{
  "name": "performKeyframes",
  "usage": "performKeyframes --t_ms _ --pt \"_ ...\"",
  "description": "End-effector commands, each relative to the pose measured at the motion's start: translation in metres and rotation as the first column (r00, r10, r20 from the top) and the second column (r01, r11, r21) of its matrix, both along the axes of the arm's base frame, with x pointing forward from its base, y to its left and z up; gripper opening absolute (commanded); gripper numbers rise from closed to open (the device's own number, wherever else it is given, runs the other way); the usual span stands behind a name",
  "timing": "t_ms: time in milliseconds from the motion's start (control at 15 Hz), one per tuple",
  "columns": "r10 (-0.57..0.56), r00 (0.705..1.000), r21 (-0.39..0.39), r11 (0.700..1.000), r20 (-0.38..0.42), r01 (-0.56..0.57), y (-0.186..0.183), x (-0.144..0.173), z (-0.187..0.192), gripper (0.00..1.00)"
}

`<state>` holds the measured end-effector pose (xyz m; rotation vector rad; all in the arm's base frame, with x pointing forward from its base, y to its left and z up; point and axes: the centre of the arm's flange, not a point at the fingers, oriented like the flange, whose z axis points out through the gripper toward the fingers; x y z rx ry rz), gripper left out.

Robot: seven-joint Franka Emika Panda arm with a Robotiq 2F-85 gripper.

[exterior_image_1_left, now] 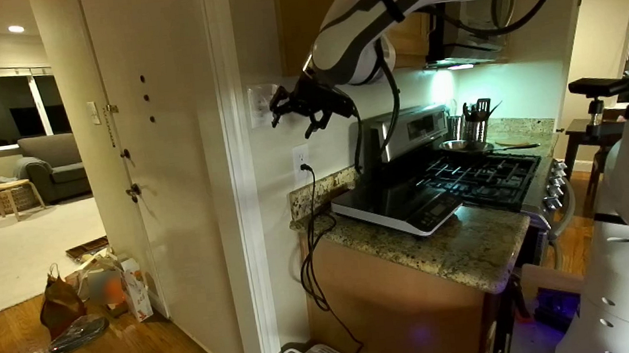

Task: Switch on the light using the left switch

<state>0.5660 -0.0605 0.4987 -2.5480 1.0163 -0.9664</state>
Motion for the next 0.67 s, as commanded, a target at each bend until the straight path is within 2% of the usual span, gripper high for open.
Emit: performKeyframes --t_ms 0,333,600 --pt "-0.087 0.994 0.121 0.989 0.060 0.079 -0.016 0.006 -0.005 1.00" --pt "-0.162 0.971 0.227 0.967 0.174 0.120 -0.027 0.020 -0.004 1.00" --pt "-0.165 0.960 0.251 0.962 0.227 0.106 -0.024 0.036 0.000 1.00"
